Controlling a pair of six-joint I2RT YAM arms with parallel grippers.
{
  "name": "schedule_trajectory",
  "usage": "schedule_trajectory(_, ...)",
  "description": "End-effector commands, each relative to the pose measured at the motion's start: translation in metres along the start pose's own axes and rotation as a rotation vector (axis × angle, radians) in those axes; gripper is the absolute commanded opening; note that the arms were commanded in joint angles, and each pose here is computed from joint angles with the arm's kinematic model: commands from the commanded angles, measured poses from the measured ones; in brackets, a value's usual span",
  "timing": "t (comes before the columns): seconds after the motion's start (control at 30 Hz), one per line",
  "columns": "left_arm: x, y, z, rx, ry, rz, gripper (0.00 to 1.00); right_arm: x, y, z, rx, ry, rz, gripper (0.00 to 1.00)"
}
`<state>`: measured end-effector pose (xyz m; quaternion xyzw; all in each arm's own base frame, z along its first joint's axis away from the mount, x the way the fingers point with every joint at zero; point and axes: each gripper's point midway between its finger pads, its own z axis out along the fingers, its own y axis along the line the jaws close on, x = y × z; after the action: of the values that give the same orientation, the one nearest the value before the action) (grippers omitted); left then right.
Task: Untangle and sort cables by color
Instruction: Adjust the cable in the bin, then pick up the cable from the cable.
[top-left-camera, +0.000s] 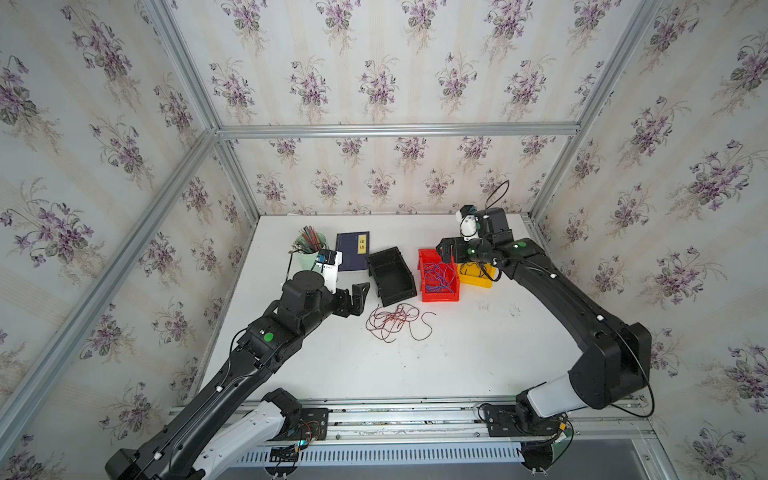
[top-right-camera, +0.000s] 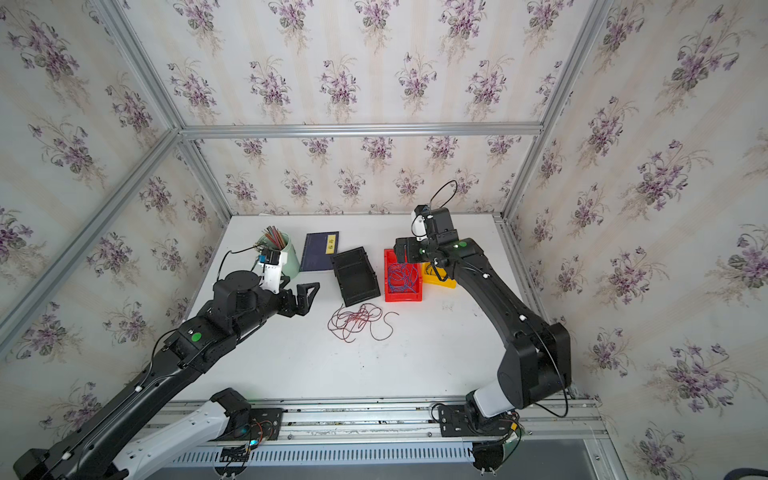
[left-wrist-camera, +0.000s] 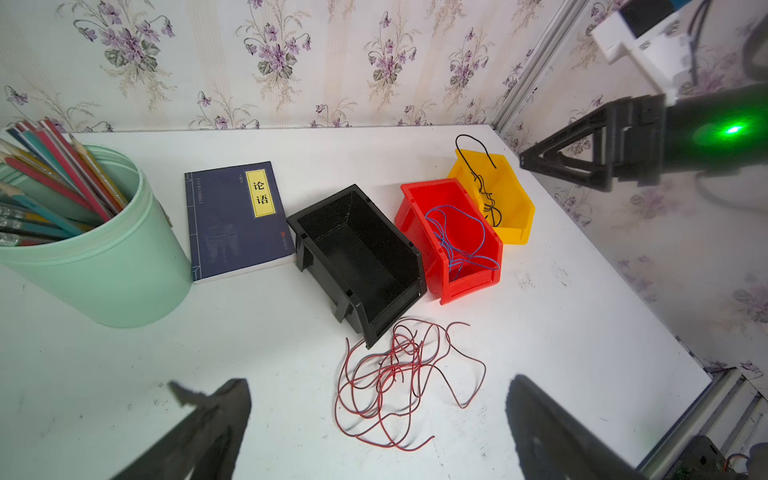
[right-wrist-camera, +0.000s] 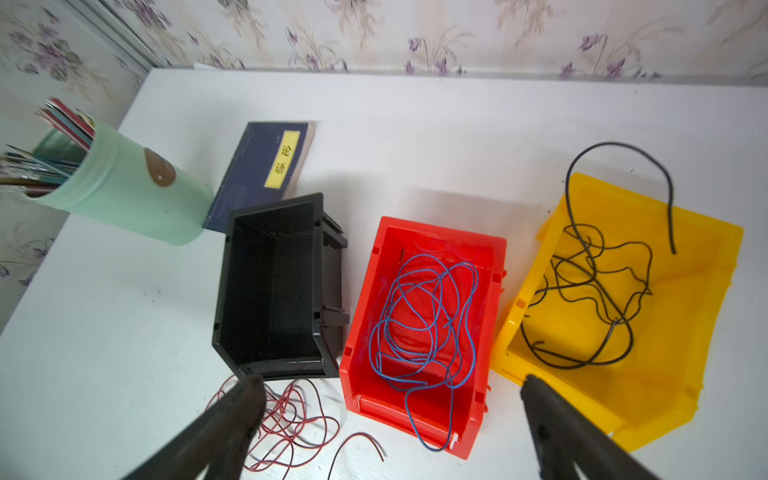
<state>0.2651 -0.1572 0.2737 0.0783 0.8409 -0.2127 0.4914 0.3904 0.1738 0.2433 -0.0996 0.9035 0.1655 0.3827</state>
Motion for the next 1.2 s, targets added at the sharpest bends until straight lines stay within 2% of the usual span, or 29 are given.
schedule_trajectory(0.0, -0.002, 0.007, -0.005, -0.033, -0.022, -0.036, 0.99, -0.024, -0.023, -0.024, 0.129, -0.150, 0.177, 1.00)
schedule_trajectory(0.03, 0.000, 0.008, -0.006, -0.034, -0.021, -0.045, 0.99, -0.019, -0.031, -0.028, 0.144, -0.143, 0.264, 1.00)
schedule_trajectory(0.07, 0.002, 0.008, -0.007, -0.029, -0.021, -0.052, 0.99, -0.016, -0.027, -0.028, 0.092, -0.127, 0.288, 1.00)
schedule_trajectory(0.13, 0.006, 0.004, -0.008, -0.004, -0.011, -0.063, 0.99, -0.011, 0.002, -0.024, -0.130, -0.072, 0.206, 0.98)
schedule_trajectory(0.17, 0.009, 0.003, -0.008, 0.006, 0.001, -0.067, 0.99, -0.007, 0.006, -0.023, -0.155, -0.043, 0.205, 0.96)
schedule_trajectory(0.3, 0.025, -0.008, -0.005, 0.075, 0.068, -0.050, 0.99, 0.031, 0.019, -0.017, -0.242, 0.093, 0.264, 0.79)
schedule_trajectory(0.43, 0.049, -0.020, 0.001, 0.163, 0.159, -0.011, 0.99, 0.100, 0.023, -0.010, -0.252, 0.282, 0.372, 0.67)
schedule_trajectory(0.5, 0.059, -0.024, 0.005, 0.196, 0.189, -0.014, 0.99, 0.136, 0.028, -0.007, -0.246, 0.354, 0.404, 0.64)
schedule_trajectory(0.73, 0.078, -0.029, 0.012, 0.236, 0.207, -0.060, 0.99, 0.227, 0.046, 0.010, -0.240, 0.504, 0.445, 0.52)
schedule_trajectory(0.83, 0.076, -0.028, 0.011, 0.234, 0.187, -0.068, 0.99, 0.241, 0.042, 0.020, -0.198, 0.526, 0.428, 0.48)
schedule_trajectory(1.17, 0.075, -0.018, 0.000, 0.190, 0.168, -0.061, 0.99, 0.262, 0.054, 0.049, -0.150, 0.581, 0.317, 0.46)
